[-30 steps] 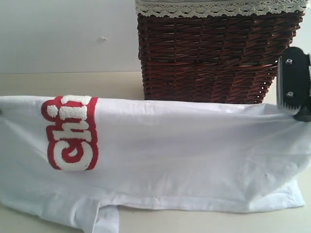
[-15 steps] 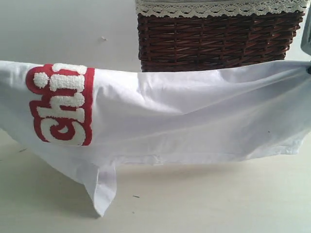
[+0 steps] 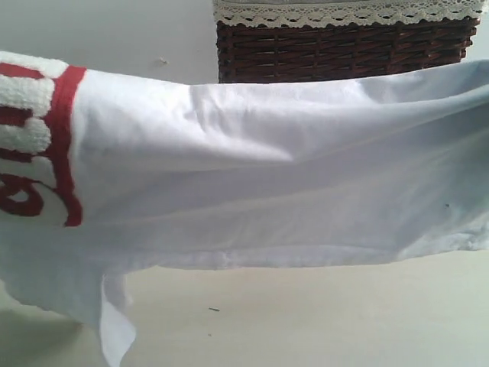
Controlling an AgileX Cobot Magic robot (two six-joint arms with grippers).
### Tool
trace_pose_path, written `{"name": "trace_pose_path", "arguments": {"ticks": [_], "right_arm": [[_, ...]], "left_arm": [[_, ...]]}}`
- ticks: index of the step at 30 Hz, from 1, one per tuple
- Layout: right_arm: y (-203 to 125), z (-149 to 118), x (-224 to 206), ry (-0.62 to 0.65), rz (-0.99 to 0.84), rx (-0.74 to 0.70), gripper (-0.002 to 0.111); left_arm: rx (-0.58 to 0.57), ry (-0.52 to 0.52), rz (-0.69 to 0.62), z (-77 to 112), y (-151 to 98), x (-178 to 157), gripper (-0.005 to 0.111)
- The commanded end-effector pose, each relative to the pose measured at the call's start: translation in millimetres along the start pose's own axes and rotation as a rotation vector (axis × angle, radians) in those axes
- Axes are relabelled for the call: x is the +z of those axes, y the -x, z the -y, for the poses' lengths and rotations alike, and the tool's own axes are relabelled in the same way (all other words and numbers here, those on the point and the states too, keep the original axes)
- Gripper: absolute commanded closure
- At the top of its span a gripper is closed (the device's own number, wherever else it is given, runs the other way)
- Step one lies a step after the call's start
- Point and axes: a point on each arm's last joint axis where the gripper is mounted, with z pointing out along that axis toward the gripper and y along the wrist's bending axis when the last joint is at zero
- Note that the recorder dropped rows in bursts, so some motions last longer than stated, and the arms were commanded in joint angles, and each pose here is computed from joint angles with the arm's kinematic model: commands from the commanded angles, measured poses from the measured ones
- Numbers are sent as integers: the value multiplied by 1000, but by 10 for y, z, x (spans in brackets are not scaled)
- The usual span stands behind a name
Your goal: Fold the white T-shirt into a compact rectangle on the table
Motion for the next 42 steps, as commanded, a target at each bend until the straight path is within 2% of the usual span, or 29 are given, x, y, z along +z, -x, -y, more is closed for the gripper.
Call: {"name": "trace_pose_path", "arguments": {"ticks": [1,4,6,8,11,16,18,19,20,21,23,25,26,28,31,33,34,36,38,42], "right_arm": [[-19,-70,-244,-22,36,-14,108],[-62,-141,-408,-34,54,7,108],[-104,-180,-491,-39,51,35,108],[-107,-183,-496,-37,50,58,108],[-62,-140,-329,8,18,68,108],[-3,-133,391,175,-121,98,108],[-13,-191,774,252,-182,90,108],[-28,-244,1148,304,-231,81,108],[-41,-256,1289,313,-256,81,108],[-78,-274,1627,311,-308,113,108],[-193,-302,2044,288,-366,156,108],[-286,-392,2378,283,-410,122,108],[-305,-399,2447,268,-414,102,108],[-324,-433,2623,217,-404,197,106],[-284,-399,2633,184,-356,206,89],[-275,-381,2613,176,-350,200,66],[-283,-384,2609,180,-359,200,50],[-290,-389,2600,185,-370,206,26],[-292,-393,2589,190,-378,222,18],[-266,-396,2546,200,-371,304,17]], "left_arm": [[-22,39,83,-91,61,-443,107],[-13,-20,112,-102,74,-621,107],[-12,-33,130,-107,87,-624,107],[12,-50,85,-112,87,-497,107],[31,-98,-82,-65,64,-109,107],[41,-317,-248,259,95,739,107],[31,-384,-325,382,11,1106,107],[-10,-403,-361,497,-103,1459,107],[-35,-395,-362,538,-149,1595,107],[-88,-396,-370,604,-245,1864,107],[-113,-403,-372,675,-349,2175,107],[-128,-383,-347,714,-411,2423,107],[-141,-371,-334,726,-419,2498,107],[-178,-336,-307,746,-485,2694,107],[-216,-282,-299,690,-612,2769,107],[-241,-245,-302,632,-704,2769,107],[-262,-235,-309,615,-748,2765,107],[-305,-214,-306,598,-764,2774,107],[-319,-201,-297,587,-757,2779,107],[-320,-164,-263,551,-734,2793,105]]}}
